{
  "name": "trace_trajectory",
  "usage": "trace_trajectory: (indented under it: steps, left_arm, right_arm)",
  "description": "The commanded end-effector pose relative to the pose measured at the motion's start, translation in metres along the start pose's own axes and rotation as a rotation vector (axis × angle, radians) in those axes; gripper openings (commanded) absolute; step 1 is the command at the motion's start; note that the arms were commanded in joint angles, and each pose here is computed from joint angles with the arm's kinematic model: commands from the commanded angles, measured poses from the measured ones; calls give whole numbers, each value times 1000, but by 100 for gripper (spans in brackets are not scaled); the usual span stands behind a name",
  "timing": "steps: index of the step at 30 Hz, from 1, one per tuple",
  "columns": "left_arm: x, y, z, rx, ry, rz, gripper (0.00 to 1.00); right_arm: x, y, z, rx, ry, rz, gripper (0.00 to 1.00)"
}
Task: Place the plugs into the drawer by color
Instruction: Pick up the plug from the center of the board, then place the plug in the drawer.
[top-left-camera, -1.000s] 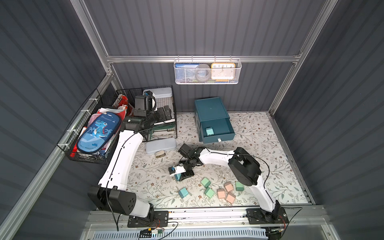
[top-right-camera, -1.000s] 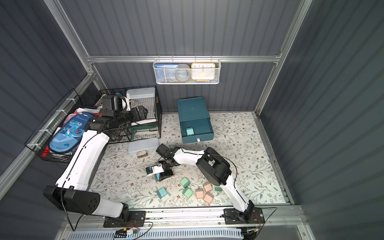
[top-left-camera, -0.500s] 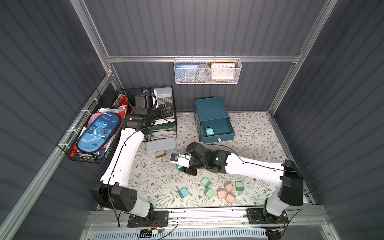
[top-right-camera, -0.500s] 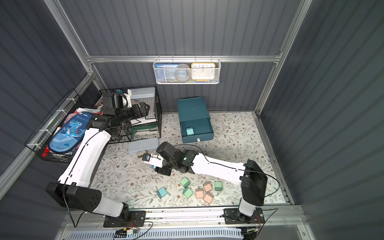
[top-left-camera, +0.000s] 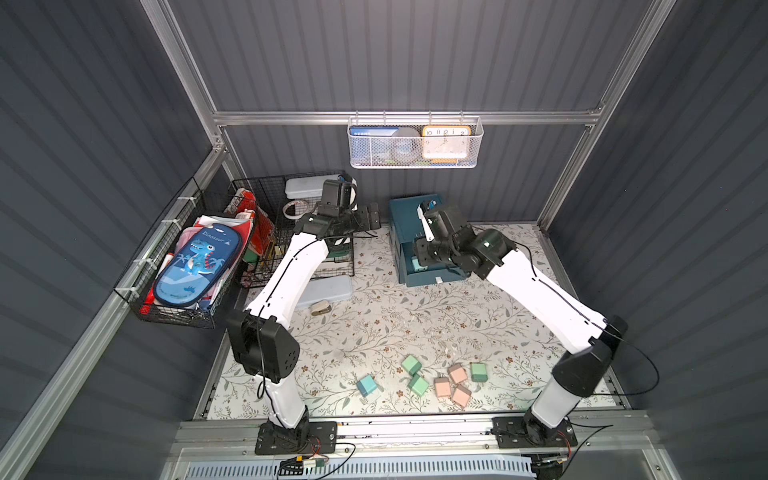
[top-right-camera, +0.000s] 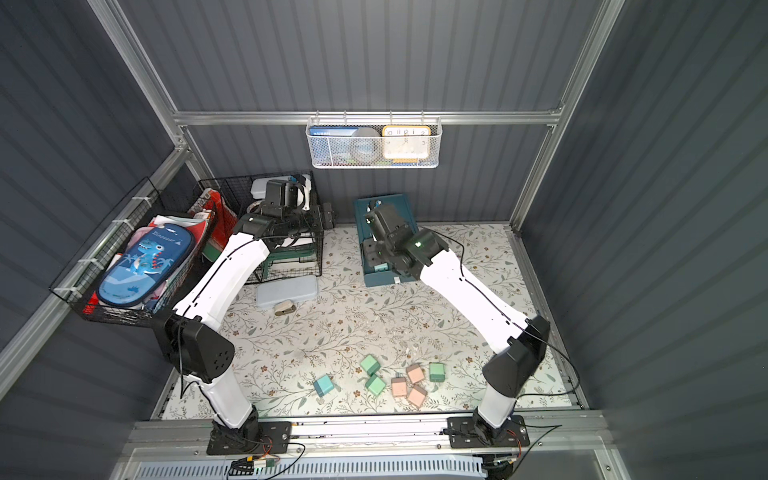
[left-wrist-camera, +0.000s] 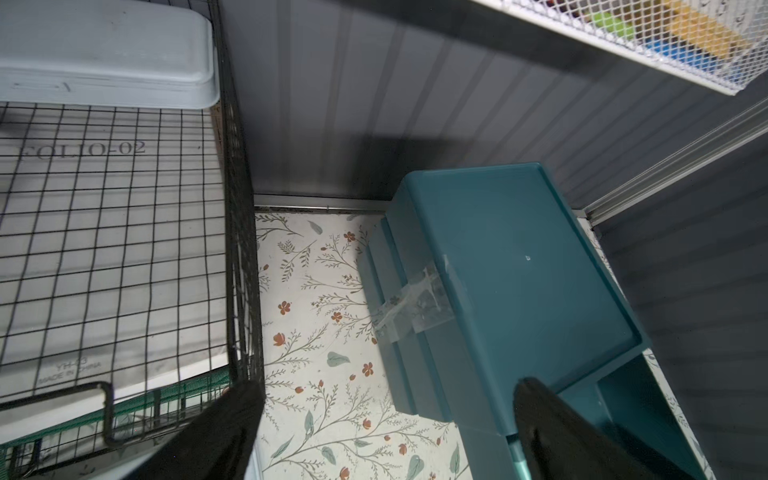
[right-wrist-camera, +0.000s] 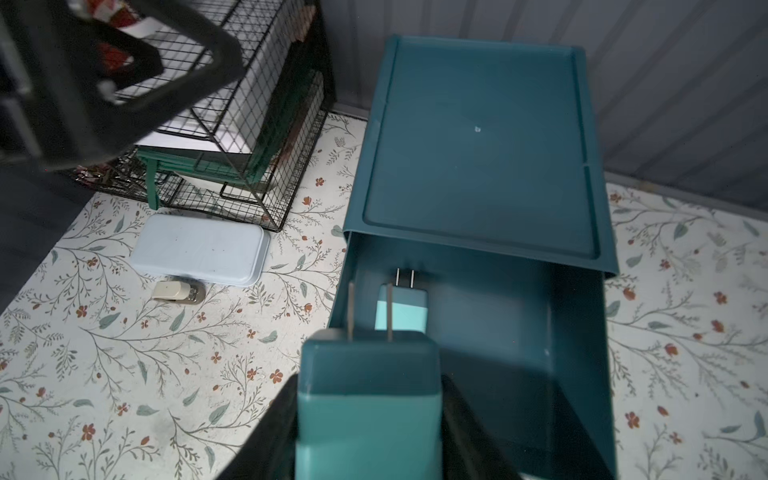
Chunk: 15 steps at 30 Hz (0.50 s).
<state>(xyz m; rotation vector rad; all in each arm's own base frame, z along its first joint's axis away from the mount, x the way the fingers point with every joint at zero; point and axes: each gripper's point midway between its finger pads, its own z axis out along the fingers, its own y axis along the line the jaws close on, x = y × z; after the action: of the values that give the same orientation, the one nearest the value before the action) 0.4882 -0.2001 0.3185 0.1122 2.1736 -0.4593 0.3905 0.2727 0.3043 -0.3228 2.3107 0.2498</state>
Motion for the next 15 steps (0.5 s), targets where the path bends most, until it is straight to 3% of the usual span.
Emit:
trace_trajectory:
  steps: [1,15]
  left_arm:
    - [-8,0,-1,-7,-22,9,99]
    - [6,1,13,6,20,19,99]
  right_arm:
    - [34,-15,8,24,197,89,3]
    - [44,-54,61,109,336,98,12]
